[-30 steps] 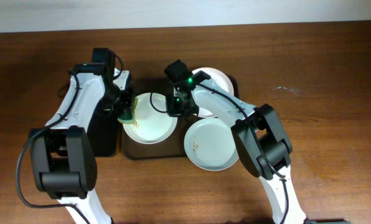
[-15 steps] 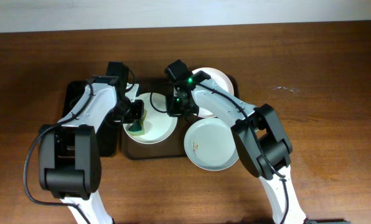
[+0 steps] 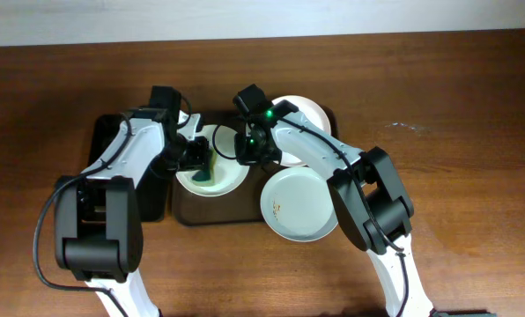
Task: Clean dirty plates on tray and stack at the side
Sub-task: 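Lower the left gripper into the black tray and grasp the green sponge, then lift the sponge with the left gripper while right holds the plate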
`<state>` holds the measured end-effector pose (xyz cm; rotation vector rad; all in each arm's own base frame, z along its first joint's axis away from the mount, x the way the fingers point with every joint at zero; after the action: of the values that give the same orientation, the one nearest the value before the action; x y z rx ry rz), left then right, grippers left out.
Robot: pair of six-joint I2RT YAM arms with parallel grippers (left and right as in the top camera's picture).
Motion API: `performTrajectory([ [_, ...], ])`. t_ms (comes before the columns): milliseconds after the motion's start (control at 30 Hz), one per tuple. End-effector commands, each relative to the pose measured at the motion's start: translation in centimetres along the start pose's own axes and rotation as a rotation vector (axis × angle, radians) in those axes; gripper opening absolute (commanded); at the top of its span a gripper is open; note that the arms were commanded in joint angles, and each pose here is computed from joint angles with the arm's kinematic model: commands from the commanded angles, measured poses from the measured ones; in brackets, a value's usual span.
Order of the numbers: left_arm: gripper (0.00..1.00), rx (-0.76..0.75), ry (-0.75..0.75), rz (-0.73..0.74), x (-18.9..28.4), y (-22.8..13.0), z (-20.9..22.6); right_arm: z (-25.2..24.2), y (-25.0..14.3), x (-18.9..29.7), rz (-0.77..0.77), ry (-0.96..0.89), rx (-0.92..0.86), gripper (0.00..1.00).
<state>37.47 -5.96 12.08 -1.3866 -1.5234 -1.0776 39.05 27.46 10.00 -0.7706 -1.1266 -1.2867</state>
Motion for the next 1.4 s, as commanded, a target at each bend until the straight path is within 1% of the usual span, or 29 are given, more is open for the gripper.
performTrajectory([
  [0,0.01,0.043,-0.023,-0.049,0.8,0.4,-0.2,-1.0,-0.8,-2.0,0.053,-0.026,-0.021,0.13],
  [33,0.01,0.07,0.076,-0.101,0.9,1.0,0.6,-1.0,-0.8,-2.0,0.053,-0.026,-0.022,0.13],
  [67,0.01,0.069,0.136,-0.141,1.0,1.5,1.0,-1.0,-0.8,-2.0,0.053,-0.026,-0.021,0.13],
  [133,0.01,0.06,0.203,-0.221,1.2,2.5,1.4,-1.0,-0.8,-2.0,0.053,-0.026,-0.022,0.13],
  [167,0.01,0.052,0.218,-0.274,1.4,3.3,1.4,-1.0,-0.8,-2.0,0.053,-0.026,-0.021,0.13],
  [267,0.01,0.04,0.19,-0.319,2.4,4.2,0.8,-1.0,-0.8,-2.0,0.053,-0.026,-0.022,0.13],
  [333,0.01,0.038,0.187,-0.333,5.0,4.6,-0.1,-1.0,-0.8,-2.0,0.056,-0.027,-0.022,0.13],
  [367,0.01,0.04,0.186,-0.345,7.1,4.6,-0.6,-1.0,-0.8,-2.0,0.057,-0.027,-0.023,0.13],
  [400,0.01,0.041,0.184,-0.357,9.2,4.4,-1.1,-1.0,-0.8,-2.0,0.056,-0.027,-0.022,0.13],
  [500,0.01,0.047,0.194,-0.382,12.9,3.4,-1.5,-1.0,-0.8,-2.0,0.056,-0.027,-0.022,0.13],
  [567,0.01,0.088,0.275,-0.346,14.0,2.2,-0.1,-1.0,-0.8,-2.0,0.056,-0.027,-0.022,0.13],
  [633,0.01,0.159,0.414,-0.271,13.9,1.0,2.7,-1.0,-0.8,-2.0,0.056,-0.027,-0.022,0.13],
  [667,0.01,0.178,0.457,-0.247,13.5,0.7,3.9,-1.0,-0.8,-2.0,0.055,-0.027,-0.022,0.13],
  [700,0.01,0.19,0.47,-0.236,13.1,0.7,4.5,-1.0,-0.8,-2.0,0.055,-0.027,-0.022,0.13],
  [800,0.01,0.223,0.483,-0.173,10.2,0.6,6.6,-1.0,-0.8,-2.0,0.056,-0.027,-0.022,0.13],
  [900,0.01,0.23,0.481,-0.134,8.0,0.8,7.4,-1.0,-0.8,-2.0,0.056,-0.027,-0.022,0.13],
  [1167,0.01,0.228,0.473,-0.156,7.8,1.2,7.4,-1.0,-0.8,-2.0,0.055,-0.027,-0.022,0.13],
  [1200,0.01,0.227,0.468,-0.163,7.8,1.3,7.4,-1.0,-0.8,-1.9,0.056,-0.026,-0.022,0.16],
  [1300,0.01,0.227,0.465,-0.164,7.8,1.3,7.4,-0.7,-0.8,-1.2,0.066,0.004,-0.019,0.17],
  [1333,0.01,0.227,0.465,-0.164,7.8,1.3,7.4,-0.5,-0.7,-0.7,0.055,0.01,0.002,0.2],
  [1367,0.01,0.227,0.465,-0.165,7.8,1.3,7.4,-0.2,-0.6,0.1,0.04,0.011,0.013,0.27],
])
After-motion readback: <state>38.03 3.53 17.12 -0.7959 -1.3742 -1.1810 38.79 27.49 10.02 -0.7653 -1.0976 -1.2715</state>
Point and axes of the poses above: each gripper's point midway between its finger pads, its own x axis back along the fingers, its own z axis along the line the jaws close on, y = z × x, the point moved 10 cm from there along x, back along the fingers, and after that the axes turned 5 degrees about x, right-handed, at the moved point
